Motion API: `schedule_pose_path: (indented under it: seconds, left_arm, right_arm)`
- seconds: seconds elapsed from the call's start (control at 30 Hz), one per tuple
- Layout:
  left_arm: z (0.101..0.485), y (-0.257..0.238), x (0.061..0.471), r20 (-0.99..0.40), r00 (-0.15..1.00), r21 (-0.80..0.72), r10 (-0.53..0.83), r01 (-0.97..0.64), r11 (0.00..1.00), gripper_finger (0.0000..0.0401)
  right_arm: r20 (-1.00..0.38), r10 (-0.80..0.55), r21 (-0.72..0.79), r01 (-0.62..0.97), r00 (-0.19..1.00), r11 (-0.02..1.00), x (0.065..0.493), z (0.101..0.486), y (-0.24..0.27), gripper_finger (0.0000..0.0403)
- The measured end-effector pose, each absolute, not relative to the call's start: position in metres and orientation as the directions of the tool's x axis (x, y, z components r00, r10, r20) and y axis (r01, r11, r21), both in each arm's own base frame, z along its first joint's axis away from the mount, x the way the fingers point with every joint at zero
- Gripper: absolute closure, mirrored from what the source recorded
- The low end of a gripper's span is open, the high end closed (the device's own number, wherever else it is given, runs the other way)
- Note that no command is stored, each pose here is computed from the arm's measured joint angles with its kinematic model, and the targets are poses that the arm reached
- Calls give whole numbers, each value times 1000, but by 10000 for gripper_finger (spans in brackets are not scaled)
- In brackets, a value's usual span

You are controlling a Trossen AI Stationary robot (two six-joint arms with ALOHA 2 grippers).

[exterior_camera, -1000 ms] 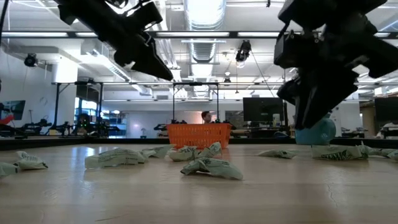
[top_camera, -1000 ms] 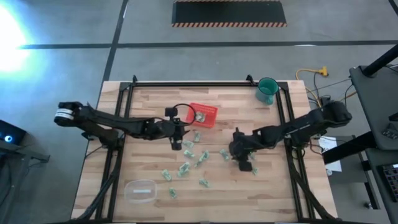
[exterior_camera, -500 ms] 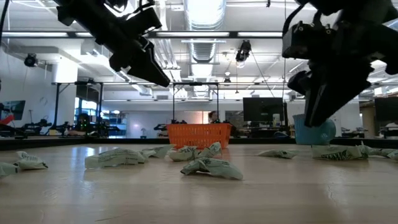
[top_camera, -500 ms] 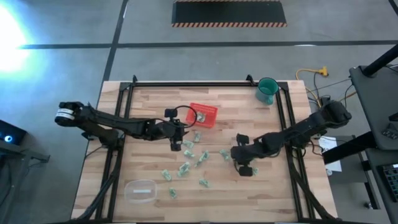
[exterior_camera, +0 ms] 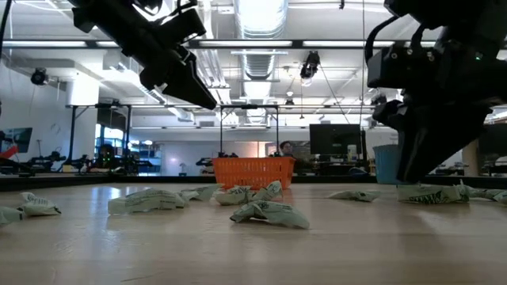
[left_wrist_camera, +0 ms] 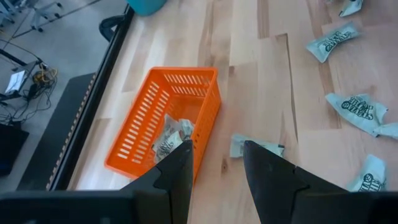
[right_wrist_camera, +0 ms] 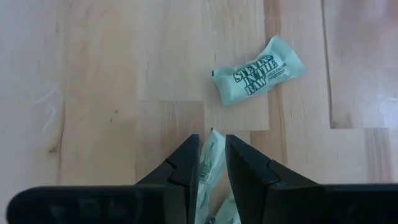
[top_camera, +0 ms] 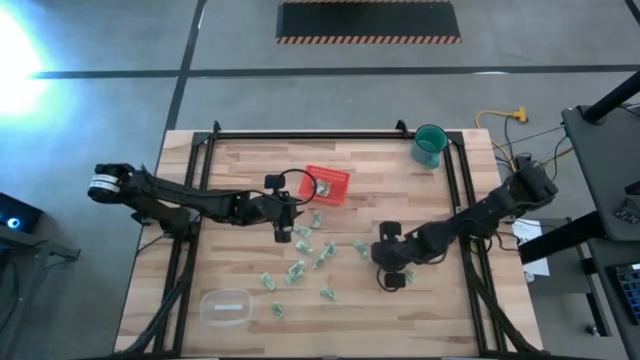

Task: Pick and place items into bin
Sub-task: Put the stevia packet into the orange bin

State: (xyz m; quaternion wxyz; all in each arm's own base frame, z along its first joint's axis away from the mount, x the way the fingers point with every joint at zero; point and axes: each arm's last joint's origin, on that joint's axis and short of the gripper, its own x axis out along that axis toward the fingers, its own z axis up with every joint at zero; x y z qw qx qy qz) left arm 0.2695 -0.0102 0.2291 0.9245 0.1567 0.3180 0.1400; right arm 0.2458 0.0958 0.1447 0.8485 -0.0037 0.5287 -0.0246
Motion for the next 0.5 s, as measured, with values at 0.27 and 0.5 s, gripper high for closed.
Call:
schedule_pose_path:
  seconds: [0.27,0.5]
  left_arm:
    - [228,-10,269,-550,754,380,358,-156,912,276]
    - [229,-10,269,-550,755,380,359,-157,912,276]
  right_arm:
    - [-910,-58,-43,45,411,998,248,135,97,323]
    - [-911,-58,-47,37,409,998,248,135,97,320]
